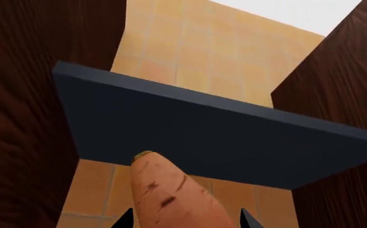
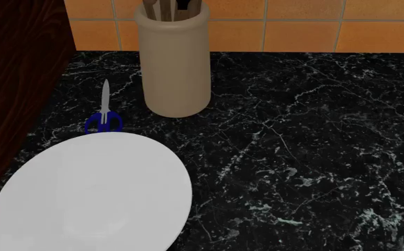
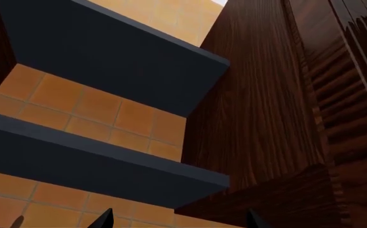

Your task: Pick the sweet potato from the counter and place it in the microwave.

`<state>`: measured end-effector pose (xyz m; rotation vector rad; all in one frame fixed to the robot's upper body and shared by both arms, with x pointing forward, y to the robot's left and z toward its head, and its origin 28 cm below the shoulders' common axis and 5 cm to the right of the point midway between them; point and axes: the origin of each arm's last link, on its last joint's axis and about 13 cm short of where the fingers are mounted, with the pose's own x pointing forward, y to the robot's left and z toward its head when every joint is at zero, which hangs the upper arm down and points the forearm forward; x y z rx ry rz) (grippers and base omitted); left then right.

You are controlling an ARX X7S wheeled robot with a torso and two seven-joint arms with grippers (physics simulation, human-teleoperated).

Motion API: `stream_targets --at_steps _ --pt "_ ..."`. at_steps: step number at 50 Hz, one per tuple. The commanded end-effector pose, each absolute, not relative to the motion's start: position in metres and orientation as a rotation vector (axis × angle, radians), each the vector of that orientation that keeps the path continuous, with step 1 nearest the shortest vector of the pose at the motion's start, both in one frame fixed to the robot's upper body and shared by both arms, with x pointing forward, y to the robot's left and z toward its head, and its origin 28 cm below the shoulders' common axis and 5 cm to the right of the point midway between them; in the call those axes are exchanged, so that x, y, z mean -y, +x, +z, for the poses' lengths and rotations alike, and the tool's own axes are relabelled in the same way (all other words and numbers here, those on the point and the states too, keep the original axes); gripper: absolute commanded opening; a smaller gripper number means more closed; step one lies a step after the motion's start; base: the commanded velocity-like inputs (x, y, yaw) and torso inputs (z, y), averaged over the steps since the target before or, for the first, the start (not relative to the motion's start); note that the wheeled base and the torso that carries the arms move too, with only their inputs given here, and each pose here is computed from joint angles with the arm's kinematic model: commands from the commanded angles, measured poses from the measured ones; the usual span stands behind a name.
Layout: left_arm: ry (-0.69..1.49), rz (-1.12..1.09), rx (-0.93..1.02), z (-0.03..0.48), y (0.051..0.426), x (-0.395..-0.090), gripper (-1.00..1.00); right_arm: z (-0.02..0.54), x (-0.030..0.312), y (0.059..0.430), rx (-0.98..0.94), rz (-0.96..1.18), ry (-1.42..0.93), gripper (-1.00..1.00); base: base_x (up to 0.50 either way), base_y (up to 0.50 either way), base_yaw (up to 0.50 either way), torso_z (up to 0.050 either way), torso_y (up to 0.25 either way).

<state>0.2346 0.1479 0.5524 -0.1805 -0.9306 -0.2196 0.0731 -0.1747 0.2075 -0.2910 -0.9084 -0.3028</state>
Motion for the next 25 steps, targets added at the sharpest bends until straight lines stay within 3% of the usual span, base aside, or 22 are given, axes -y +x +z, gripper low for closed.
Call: stream_targets --at_steps 1,11,25 --pt "-0.166 -0.217 0.921 0.585 0.24 -0.14 -1.0 0.209 0.175 0.074 0.912 -0.299 -0.288 1.0 0.0 0.0 0.0 0.0 0.0" --pt "-0.12 -0.211 0.968 0.62 0.234 -0.136 -1.0 0.212 0.175 0.081 0.914 -0.293 -0.285 1.0 0.0 0.0 0.0 0.0 0.001" --pt "-0.083 -0.204 0.975 0.621 0.232 -0.137 -1.0 0.215 0.175 0.084 0.919 -0.289 -0.276 1.0 0.0 0.0 0.0 0.0 0.0"
